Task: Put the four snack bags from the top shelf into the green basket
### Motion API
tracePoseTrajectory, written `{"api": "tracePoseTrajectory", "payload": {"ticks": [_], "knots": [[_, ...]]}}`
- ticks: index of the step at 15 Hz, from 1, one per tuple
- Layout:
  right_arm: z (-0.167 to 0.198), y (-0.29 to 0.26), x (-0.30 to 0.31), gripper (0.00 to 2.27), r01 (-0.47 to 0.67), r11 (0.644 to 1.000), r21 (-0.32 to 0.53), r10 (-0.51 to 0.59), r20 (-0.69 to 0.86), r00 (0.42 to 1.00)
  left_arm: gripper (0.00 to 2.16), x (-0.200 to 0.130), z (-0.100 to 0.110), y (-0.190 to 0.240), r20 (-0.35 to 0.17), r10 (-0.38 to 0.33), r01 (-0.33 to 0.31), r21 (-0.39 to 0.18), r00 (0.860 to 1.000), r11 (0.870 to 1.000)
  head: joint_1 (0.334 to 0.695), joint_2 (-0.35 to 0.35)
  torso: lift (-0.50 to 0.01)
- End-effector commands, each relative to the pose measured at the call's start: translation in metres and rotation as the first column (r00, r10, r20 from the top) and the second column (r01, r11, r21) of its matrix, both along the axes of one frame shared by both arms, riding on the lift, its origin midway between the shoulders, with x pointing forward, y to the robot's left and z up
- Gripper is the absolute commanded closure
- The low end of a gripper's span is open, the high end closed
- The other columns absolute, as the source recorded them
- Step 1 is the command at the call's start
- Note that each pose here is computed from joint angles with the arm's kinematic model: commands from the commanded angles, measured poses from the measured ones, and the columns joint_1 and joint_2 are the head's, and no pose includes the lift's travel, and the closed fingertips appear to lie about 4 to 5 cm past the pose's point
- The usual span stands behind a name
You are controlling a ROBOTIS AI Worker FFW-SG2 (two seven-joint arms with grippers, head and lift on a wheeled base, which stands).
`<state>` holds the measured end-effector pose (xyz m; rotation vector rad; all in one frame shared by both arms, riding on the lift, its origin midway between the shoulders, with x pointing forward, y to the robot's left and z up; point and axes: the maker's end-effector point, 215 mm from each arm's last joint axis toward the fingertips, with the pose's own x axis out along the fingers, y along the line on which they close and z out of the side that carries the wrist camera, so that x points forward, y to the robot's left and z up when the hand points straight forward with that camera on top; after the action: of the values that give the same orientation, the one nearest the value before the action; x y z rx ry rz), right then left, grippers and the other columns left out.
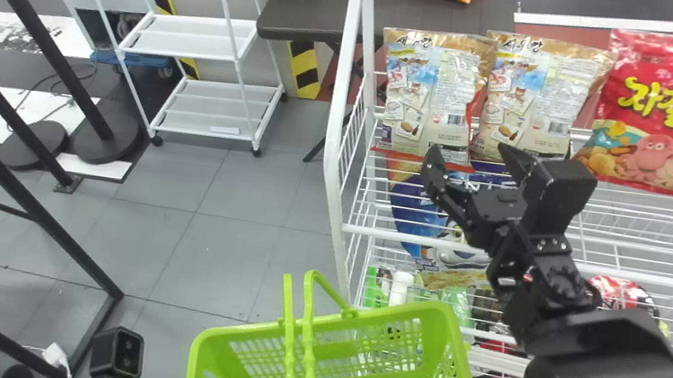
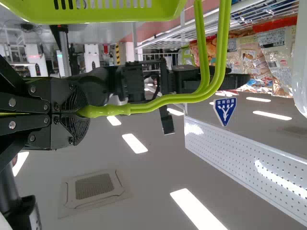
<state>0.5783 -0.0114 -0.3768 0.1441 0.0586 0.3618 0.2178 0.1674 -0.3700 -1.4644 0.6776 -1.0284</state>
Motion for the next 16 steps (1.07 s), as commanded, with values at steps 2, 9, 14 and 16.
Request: {"api": "tracePoseTrajectory", "payload": {"ticks": [2,9,14,16], "knots": [[0.006,-0.005,0.037,0.1,0.006,0.999,-0.04,-0.005,0.014,1.0,2.15,0.0,0.002,-0.002,0.007,-0.003,0.003,-0.015,1.0,1.0,0.695,0.218,0.0],[-0.008,-0.012,0.081,0.12,-0.084,0.996,-0.011,0.084,-0.044,0.996,2.15,0.002,0.001,-0.002,0.016,-0.002,0.002,-0.014,1.0,1.0,0.695,0.195,0.0],[0.007,-0.008,0.084,0.86,-0.177,0.983,0.051,0.178,-0.019,0.984,2.15,0.006,0.002,-0.008,0.021,-0.019,0.019,-0.024,1.0,1.0,0.695,0.182,0.0],[0.01,-0.007,0.087,1.35,-0.195,0.979,0.054,0.196,-0.02,0.98,2.15,0.007,0.002,-0.008,0.023,-0.022,0.022,-0.026,1.0,0.999,0.695,0.178,0.0]]}}
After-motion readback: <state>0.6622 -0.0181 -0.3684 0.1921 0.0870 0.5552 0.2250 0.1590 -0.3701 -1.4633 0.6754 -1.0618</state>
